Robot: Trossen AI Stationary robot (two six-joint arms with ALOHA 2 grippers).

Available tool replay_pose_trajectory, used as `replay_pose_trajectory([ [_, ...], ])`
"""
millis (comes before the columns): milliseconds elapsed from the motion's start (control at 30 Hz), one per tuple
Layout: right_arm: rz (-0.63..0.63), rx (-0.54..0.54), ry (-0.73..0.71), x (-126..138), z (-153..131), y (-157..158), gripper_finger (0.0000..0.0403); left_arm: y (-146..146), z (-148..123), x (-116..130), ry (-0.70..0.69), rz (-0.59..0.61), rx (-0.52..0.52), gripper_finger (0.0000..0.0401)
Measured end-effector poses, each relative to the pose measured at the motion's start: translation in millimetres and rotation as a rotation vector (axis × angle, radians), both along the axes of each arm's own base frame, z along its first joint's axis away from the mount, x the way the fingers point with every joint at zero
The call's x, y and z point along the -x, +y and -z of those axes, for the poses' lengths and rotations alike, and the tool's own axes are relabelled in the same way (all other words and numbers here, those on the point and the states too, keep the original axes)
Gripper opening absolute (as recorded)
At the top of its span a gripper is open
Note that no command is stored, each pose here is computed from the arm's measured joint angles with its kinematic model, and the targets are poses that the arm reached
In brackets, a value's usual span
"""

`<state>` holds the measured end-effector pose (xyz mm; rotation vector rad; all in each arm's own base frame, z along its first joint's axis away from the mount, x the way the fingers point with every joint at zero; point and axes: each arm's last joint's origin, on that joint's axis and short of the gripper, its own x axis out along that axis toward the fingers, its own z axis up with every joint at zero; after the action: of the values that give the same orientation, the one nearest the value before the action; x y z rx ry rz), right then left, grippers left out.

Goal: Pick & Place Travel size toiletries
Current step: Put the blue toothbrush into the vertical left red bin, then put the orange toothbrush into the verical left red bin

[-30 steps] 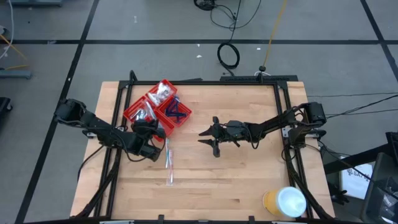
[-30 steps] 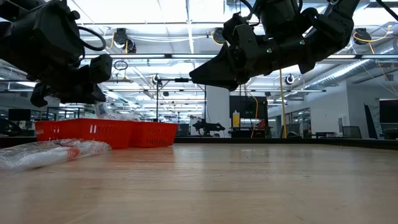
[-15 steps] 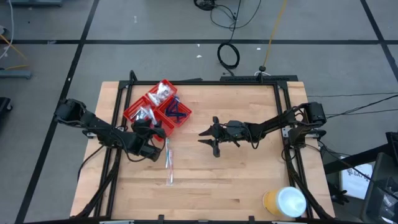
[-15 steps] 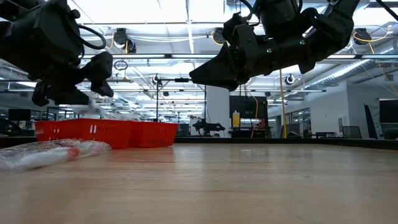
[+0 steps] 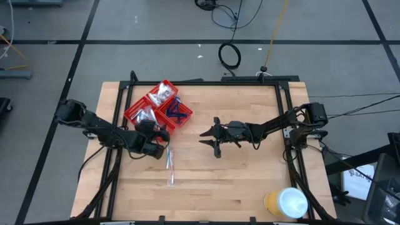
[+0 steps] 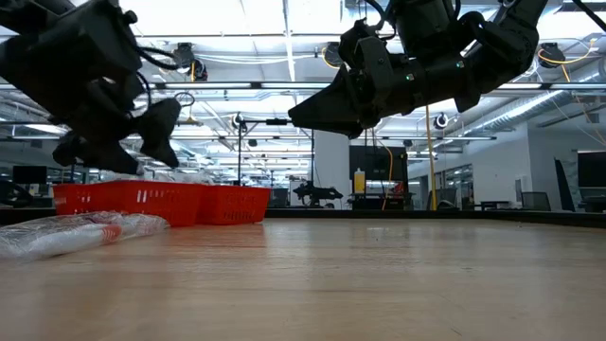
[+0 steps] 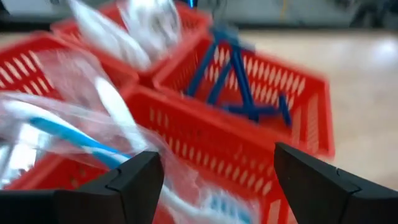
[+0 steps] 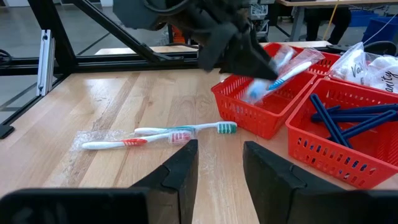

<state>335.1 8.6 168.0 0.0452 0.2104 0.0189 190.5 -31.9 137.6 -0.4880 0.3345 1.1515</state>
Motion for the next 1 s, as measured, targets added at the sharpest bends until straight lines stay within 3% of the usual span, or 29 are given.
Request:
replay_pose_trajectory([
  [200, 0.001, 0.0, 0.0, 0, 0, 0, 0.0116, 5, 2, -8, 0.093, 0.09, 0.128, 0.0286],
  [467, 0.001, 0.0, 0.0, 0, 0, 0, 0.0116, 7, 0, -14, 0.044, 0.106, 0.15, 0.0282],
  [767, 0.001, 0.0, 0.008, 0, 1, 0, 0.0116, 2, -6, -29, -0.002, 0.252, 0.165, 0.0283],
  [1000, 0.001, 0.0, 0.007, 0, 1, 0, 0.0116, -1, -4, -29, -0.036, 0.284, 0.341, 0.0274],
])
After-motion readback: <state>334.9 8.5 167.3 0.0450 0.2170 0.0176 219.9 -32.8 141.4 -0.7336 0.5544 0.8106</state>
